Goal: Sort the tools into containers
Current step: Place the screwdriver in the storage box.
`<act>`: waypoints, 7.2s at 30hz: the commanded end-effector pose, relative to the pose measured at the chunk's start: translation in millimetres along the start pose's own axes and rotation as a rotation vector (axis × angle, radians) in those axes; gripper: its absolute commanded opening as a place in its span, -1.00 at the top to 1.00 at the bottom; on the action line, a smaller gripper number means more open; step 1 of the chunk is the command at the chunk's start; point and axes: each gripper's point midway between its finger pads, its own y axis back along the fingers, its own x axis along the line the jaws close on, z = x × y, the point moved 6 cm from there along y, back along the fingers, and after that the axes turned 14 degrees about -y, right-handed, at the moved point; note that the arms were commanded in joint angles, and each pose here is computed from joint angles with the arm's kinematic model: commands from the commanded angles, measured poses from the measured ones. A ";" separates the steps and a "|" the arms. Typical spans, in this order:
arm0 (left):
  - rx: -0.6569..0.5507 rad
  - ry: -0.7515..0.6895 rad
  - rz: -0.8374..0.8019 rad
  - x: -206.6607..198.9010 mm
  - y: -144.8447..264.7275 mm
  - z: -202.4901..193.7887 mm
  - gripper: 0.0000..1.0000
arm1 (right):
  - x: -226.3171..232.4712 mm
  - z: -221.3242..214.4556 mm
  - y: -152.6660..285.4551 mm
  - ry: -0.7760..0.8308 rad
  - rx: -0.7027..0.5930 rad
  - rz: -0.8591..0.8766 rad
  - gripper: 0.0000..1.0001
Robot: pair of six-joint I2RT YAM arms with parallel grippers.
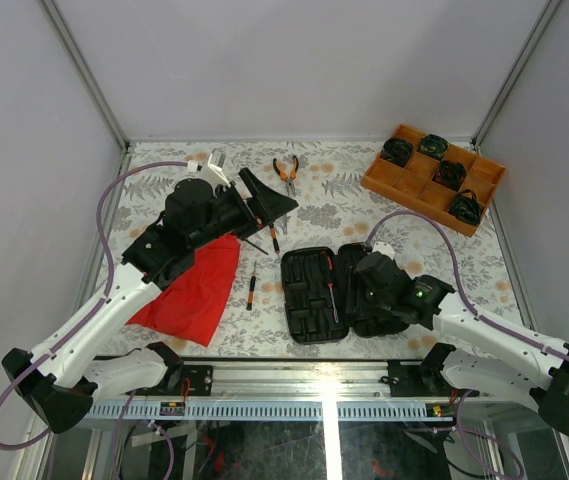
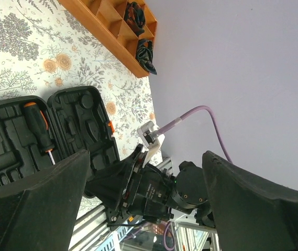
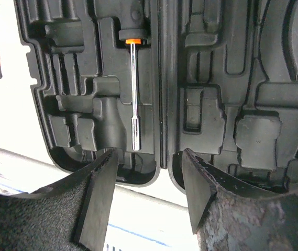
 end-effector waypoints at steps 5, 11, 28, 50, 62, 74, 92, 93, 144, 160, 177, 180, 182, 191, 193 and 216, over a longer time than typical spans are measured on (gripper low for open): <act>-0.019 0.013 -0.054 -4.6 -2.2 -0.1 -0.73 | 7.2 -4.6 -1.0 -0.016 -0.015 0.008 -0.18; -0.030 0.008 -0.064 -10.0 -5.8 6.2 -0.74 | 11.0 -44.1 -4.3 0.046 0.001 -0.045 -0.20; 0.111 -0.057 0.119 62.1 -36.4 -36.3 -0.77 | 3.2 -77.0 -25.6 0.112 -0.016 -0.114 -0.05; 0.332 -0.155 0.230 92.5 -122.0 -100.0 -0.50 | -4.2 -11.3 -18.1 0.133 -0.165 -0.065 0.05; 0.363 -0.158 0.273 109.7 -120.0 -112.4 -0.49 | -14.9 -8.4 -40.1 0.202 -0.070 -0.091 -0.04; 0.387 -0.153 0.286 117.2 -124.1 -119.4 -0.48 | -26.8 -23.8 -56.9 0.259 0.034 -0.134 0.11; 0.456 -0.153 0.392 140.4 -122.0 -142.5 -0.30 | -13.0 -20.4 -65.7 0.418 0.109 -0.113 0.59; 0.454 -0.147 0.395 141.3 -125.0 -143.2 -0.29 | -13.2 -20.9 -66.5 0.414 0.110 -0.115 0.59; 0.477 -0.102 0.548 188.0 -165.9 -180.2 0.45 | 10.1 4.1 -29.8 0.289 -0.063 -0.005 0.38; 0.488 -0.092 0.547 190.5 -167.2 -183.9 0.50 | 7.9 -1.6 -34.6 0.248 -0.019 -0.050 0.38; 0.488 -0.090 0.542 189.1 -166.8 -183.9 0.50 | -0.1 -15.5 -53.9 0.238 0.053 -0.094 0.01; 0.491 -0.089 0.545 189.5 -165.6 -183.9 0.50 | -2.1 -16.8 -57.6 0.263 0.067 -0.105 0.10; 0.490 -0.090 0.542 187.9 -164.4 -183.2 0.50 | -5.5 -15.2 -58.6 0.300 0.069 -0.133 0.22; 0.465 -0.069 0.533 182.3 -151.1 -181.2 0.49 | -4.2 -0.3 -60.4 0.492 0.054 -0.176 0.50; 0.459 -0.062 0.529 181.2 -149.0 -180.8 0.49 | 0.3 3.7 -61.4 0.534 0.049 -0.163 0.51; 0.448 -0.046 0.562 188.4 -151.1 -186.4 0.33 | 39.7 11.7 -16.3 0.269 -0.060 0.118 -0.05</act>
